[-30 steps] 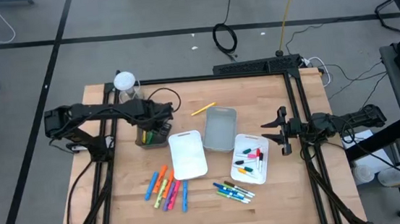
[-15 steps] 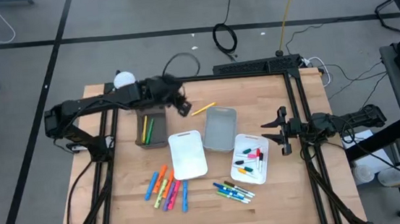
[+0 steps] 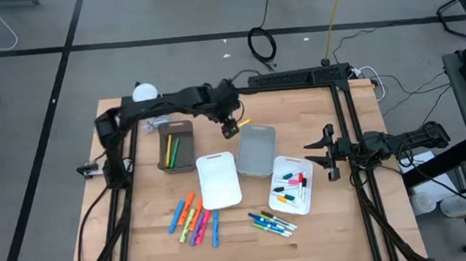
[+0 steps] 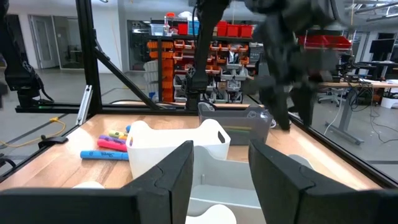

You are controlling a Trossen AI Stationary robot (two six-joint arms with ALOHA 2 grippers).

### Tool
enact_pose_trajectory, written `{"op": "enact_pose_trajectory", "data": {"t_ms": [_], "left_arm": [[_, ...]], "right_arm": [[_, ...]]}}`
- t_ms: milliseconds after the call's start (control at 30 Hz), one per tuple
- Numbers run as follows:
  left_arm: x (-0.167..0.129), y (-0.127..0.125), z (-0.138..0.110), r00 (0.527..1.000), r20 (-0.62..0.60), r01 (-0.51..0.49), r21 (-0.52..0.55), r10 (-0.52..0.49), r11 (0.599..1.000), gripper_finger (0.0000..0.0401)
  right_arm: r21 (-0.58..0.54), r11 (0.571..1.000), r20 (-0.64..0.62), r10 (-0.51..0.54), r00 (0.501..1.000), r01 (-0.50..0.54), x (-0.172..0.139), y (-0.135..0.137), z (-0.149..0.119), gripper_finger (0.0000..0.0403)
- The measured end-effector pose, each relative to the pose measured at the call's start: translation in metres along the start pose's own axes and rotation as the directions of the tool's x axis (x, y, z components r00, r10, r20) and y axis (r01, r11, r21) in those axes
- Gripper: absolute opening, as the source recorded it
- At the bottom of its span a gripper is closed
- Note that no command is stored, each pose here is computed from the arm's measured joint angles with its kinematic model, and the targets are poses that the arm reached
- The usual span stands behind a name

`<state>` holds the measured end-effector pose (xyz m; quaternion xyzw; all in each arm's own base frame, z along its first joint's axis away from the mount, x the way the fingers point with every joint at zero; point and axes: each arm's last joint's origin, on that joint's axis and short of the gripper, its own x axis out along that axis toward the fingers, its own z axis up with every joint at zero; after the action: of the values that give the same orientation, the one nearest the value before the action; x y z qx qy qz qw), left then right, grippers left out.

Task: Pick & Place Markers
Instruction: Put the yellow pen into the black bin

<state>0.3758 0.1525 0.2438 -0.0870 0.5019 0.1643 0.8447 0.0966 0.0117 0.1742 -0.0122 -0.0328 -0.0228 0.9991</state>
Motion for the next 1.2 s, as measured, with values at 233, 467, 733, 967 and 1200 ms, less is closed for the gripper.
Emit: {"op": "enact_pose_trajectory", "data": {"t_ms": [233, 467, 733, 967, 1200], "left_arm": [[0.057, 0.015, -0.012, 0.992, -0.130, -0.005, -0.017, 0.003, 1.000, 0.0248], [0.085, 0.018, -0.023, 0.978, -0.211, -0.003, -0.032, -0.004, 0.999, 0.0227], [0.091, 0.017, -0.025, 0.974, -0.223, 0.026, -0.022, -0.031, 0.999, 0.0224], [0.090, 0.021, -0.031, 0.960, -0.276, 0.030, -0.032, -0.037, 0.999, 0.0198], [0.089, 0.025, -0.036, 0.941, -0.313, 0.107, -0.075, -0.125, 0.991, 0.0138]], "right_arm": [[0.000, 1.000, 0.000, 0.000, 1.000, 0.000, 0.000, 0.000, 0.000, 0.0141], [0.000, 1.000, 0.000, 0.000, 1.000, 0.000, 0.000, 0.000, 0.000, 0.0141], [0.000, 1.000, 0.000, 0.000, 1.000, 0.000, 0.000, 0.000, 0.000, 0.0141], [0.000, 1.000, 0.000, 0.000, 1.000, 0.000, 0.000, 0.000, 0.000, 0.0141], [0.000, 1.000, 0.000, 0.000, 1.000, 0.000, 0.000, 0.000, 0.000, 0.0141]]}}
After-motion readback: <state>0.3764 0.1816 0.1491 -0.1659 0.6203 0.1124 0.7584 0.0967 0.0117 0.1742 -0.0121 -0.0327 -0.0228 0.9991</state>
